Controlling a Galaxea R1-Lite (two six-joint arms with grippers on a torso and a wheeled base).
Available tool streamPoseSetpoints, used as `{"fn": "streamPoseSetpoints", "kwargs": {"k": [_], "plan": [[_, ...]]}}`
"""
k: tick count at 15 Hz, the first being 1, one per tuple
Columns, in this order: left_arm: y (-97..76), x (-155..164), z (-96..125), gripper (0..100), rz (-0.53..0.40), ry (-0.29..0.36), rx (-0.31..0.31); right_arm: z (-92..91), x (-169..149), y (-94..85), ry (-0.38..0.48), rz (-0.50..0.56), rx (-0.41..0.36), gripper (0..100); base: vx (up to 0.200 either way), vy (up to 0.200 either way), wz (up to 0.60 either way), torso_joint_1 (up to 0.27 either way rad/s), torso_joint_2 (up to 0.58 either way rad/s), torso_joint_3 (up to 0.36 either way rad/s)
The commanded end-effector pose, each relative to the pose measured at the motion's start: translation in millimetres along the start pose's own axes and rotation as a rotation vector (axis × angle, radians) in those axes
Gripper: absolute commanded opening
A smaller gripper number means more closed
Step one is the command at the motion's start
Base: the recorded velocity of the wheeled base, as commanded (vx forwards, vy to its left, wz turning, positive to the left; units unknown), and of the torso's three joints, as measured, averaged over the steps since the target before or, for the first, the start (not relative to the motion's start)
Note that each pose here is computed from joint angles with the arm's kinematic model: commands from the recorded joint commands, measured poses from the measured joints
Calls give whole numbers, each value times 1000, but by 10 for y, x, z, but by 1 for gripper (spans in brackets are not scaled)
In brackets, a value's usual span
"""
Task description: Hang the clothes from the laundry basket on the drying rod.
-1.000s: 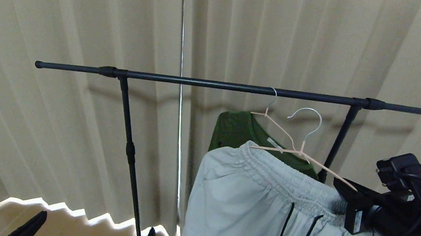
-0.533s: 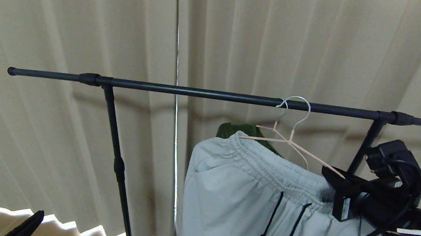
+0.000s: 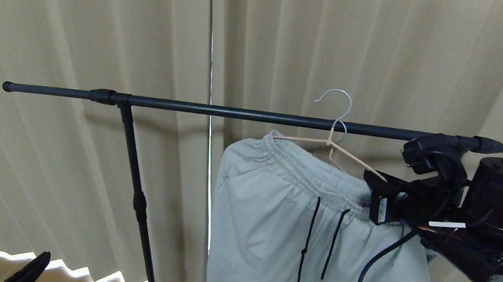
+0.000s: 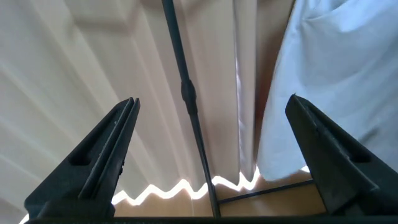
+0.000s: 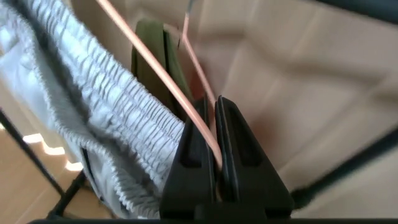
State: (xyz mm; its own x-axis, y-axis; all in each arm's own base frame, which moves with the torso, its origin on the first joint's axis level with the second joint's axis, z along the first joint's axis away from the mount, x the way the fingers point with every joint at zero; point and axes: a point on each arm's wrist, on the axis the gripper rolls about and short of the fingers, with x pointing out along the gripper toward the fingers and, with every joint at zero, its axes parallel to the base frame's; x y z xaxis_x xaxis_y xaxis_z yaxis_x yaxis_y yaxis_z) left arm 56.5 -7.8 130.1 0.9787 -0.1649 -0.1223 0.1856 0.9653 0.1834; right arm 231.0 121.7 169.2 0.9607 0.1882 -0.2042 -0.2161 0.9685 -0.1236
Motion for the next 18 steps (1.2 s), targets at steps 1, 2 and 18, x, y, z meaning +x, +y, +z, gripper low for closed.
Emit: {"fn": "streamPoseSetpoints", "kwargs": {"k": [1,2,18], "plan": [[-1,-1,-6,100,-1,1,0,-86,267,80,56,-22,-27,0,0,0,0,0,0,0],[-1,-1,-6,100,-1,1,0,-105,374,107,68,-36,-33,0,0,0,0,0,0,0],[-16,-8,-43,100,-35,7,1,-149,834,156,129,-130,-125,0,0,0,0,0,0,0]]}}
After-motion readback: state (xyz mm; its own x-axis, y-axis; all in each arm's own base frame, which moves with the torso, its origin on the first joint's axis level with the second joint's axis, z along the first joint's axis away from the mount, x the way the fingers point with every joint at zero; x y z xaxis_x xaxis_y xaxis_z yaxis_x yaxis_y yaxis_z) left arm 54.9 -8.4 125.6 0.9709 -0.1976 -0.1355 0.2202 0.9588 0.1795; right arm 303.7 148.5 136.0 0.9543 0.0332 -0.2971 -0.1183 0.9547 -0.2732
